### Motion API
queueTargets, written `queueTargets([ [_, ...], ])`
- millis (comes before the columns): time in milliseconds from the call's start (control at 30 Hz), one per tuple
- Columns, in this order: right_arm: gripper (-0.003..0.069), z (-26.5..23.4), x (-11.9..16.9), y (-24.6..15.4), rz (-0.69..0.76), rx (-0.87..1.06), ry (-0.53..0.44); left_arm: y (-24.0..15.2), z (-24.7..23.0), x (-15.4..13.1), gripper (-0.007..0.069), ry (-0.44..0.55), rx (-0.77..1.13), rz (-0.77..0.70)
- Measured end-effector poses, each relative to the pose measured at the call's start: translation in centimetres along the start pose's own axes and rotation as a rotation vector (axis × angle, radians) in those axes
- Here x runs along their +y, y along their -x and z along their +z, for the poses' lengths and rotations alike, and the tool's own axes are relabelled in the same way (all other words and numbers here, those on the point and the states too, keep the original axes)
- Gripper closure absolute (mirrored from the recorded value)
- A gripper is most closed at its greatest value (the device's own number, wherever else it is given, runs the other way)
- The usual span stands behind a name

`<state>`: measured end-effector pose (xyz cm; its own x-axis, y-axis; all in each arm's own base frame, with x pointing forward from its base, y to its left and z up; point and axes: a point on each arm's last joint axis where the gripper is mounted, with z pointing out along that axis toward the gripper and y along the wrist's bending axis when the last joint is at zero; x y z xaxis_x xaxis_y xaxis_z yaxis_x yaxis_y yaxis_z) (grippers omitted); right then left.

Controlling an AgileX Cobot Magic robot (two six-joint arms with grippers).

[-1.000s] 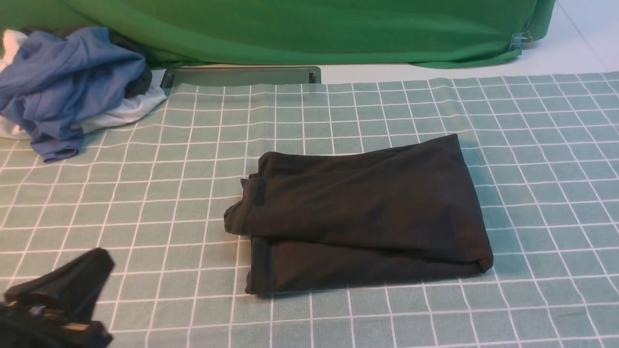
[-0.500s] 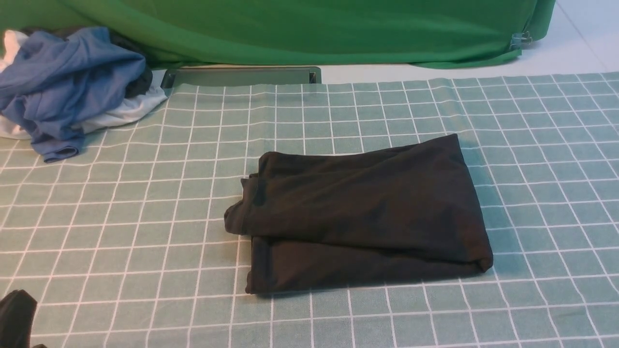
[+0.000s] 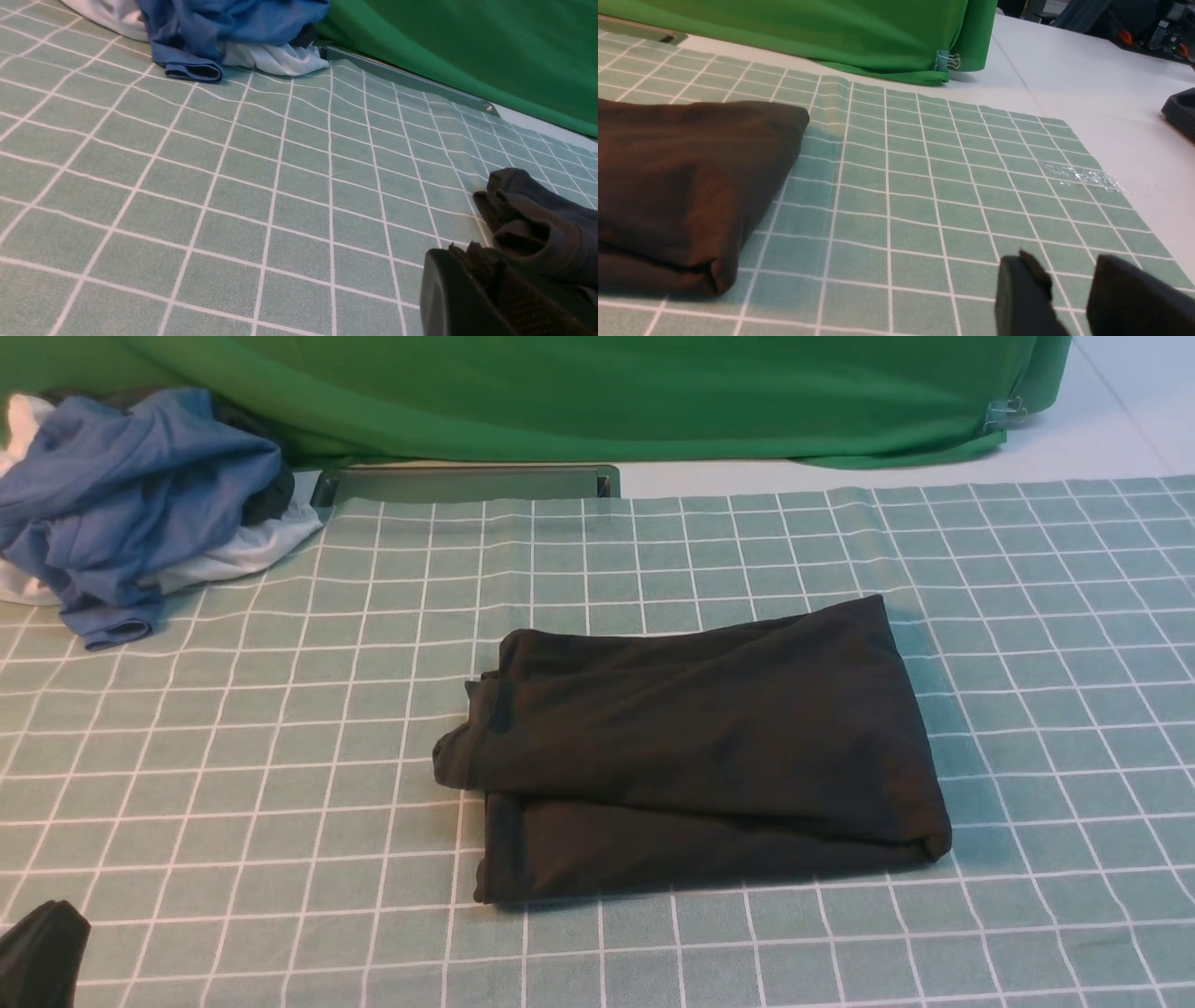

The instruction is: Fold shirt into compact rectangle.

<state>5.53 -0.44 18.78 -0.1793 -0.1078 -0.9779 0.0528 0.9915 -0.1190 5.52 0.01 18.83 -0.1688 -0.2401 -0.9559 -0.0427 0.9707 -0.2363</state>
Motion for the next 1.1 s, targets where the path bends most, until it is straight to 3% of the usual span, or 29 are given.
queueTargets([
  [1100,0.0419,0.0,0.0,0.0,0.0,0.0,0.0,-0.03,0.0,-0.15,0.0609,-0.026,0.005,0.02],
])
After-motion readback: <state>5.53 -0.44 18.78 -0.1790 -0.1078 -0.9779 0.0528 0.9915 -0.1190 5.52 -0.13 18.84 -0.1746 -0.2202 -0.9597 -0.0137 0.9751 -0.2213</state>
